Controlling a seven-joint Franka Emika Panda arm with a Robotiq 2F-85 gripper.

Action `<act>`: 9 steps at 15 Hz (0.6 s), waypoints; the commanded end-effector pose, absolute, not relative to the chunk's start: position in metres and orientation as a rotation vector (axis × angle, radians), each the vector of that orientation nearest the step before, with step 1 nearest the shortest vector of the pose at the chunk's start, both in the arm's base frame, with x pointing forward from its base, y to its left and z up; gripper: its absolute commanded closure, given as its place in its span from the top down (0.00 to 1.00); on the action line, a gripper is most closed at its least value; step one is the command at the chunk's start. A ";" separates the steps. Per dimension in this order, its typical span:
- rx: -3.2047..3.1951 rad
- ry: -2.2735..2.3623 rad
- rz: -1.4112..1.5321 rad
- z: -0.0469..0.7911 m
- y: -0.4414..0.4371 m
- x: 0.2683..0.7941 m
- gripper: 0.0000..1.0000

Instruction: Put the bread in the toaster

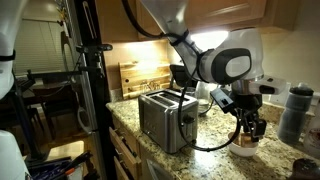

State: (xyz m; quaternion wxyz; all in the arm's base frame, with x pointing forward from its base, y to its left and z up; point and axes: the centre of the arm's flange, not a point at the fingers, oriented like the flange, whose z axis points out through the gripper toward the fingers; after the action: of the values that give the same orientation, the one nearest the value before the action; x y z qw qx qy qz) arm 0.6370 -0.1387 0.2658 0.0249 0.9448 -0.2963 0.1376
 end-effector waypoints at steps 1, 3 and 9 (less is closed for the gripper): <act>2.902 -0.942 0.421 0.267 -0.137 0.637 0.22; 2.902 -0.943 0.420 0.266 -0.137 0.638 0.53; 2.902 -0.944 0.417 0.263 -0.138 0.641 0.81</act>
State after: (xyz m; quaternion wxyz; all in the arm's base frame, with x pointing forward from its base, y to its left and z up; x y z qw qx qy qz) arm 0.6374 -0.1388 0.2646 0.0253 0.9449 -0.2963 0.1371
